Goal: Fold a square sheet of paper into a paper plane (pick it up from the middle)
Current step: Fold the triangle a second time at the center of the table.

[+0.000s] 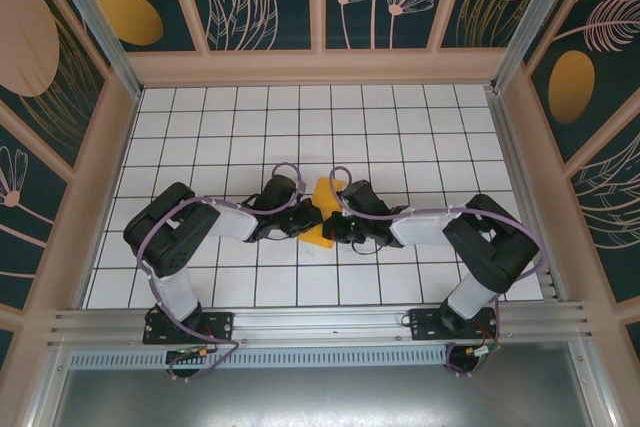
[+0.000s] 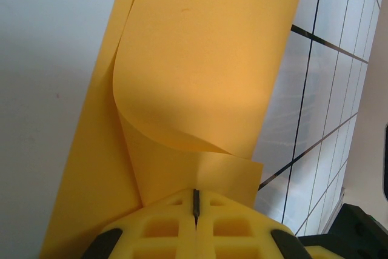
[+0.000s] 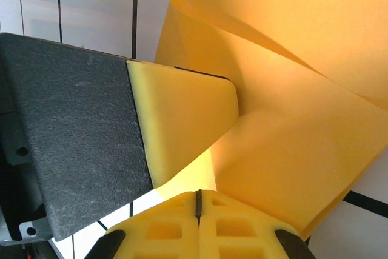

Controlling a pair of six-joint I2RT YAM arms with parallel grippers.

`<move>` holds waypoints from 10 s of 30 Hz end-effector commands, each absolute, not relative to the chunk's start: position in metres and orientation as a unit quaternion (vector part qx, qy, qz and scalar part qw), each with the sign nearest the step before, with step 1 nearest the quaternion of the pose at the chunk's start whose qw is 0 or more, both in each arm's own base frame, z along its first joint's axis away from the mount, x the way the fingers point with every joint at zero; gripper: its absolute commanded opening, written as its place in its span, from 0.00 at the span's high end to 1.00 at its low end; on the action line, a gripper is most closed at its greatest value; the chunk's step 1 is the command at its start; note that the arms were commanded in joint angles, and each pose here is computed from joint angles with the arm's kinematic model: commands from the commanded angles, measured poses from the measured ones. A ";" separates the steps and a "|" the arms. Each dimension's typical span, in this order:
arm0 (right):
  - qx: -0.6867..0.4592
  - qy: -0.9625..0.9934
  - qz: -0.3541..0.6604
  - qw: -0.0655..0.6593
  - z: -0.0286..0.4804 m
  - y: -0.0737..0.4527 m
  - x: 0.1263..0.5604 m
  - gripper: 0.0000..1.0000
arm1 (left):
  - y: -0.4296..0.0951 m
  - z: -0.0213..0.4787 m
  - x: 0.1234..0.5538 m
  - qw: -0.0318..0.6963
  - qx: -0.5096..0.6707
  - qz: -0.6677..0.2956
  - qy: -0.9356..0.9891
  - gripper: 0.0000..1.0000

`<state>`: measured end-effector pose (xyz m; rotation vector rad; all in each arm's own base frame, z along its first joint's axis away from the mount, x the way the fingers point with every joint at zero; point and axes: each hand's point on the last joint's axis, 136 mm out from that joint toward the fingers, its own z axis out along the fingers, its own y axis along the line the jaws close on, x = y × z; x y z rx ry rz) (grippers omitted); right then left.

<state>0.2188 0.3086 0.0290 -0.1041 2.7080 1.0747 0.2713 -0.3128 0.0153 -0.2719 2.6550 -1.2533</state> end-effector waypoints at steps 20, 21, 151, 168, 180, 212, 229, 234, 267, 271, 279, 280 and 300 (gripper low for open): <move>-0.056 0.932 0.335 0.124 0.048 0.301 0.207 0.97 | -0.298 -0.012 0.264 0.083 -0.098 -0.376 0.918 1.00; -0.059 0.926 0.349 0.130 0.056 0.307 0.209 0.97 | -0.298 -0.012 0.264 0.083 -0.097 -0.376 0.918 1.00; -0.001 0.959 0.283 0.002 -0.032 0.261 0.170 1.00 | -0.279 0.097 0.344 0.227 -0.069 -0.384 0.892 0.93; -0.020 0.956 0.291 0.034 -0.017 0.266 0.179 1.00 | -0.342 0.063 0.303 0.153 -0.012 -0.465 0.872 0.90; -0.022 0.953 0.299 0.038 -0.015 0.264 0.176 1.00 | -0.327 -0.011 0.291 0.101 -0.051 -0.409 0.906 0.93; -0.034 0.950 0.308 0.041 -0.012 0.271 0.177 1.00 | -0.310 0.099 0.301 0.222 -0.028 -0.422 0.878 0.79; -0.028 0.946 0.316 0.063 -0.008 0.272 0.181 1.00 | -0.333 0.063 0.291 0.159 -0.016 -0.446 0.881 0.88; -0.028 0.942 0.327 0.070 0.000 0.277 0.184 1.00 | -0.323 0.025 0.291 0.143 -0.043 -0.407 0.901 0.90; 0.016 0.926 0.375 0.044 0.011 0.280 0.170 1.00 | -0.292 -0.027 0.276 0.127 -0.069 -0.333 0.932 0.94; 0.038 0.936 0.350 0.025 -0.005 0.261 0.155 1.00 | -0.290 -0.031 0.273 0.124 -0.072 -0.334 0.932 0.94; 0.034 0.900 0.426 0.084 0.050 0.274 0.172 1.00 | -0.294 -0.027 0.271 0.122 -0.066 -0.349 0.927 0.94; 0.028 0.896 0.433 0.097 0.061 0.279 0.180 1.00 | -0.295 -0.027 0.272 0.122 -0.065 -0.349 0.927 0.94; 0.060 0.930 0.363 0.023 -0.020 0.282 0.183 1.00 | -0.309 0.030 0.280 0.161 -0.028 -0.396 0.904 0.78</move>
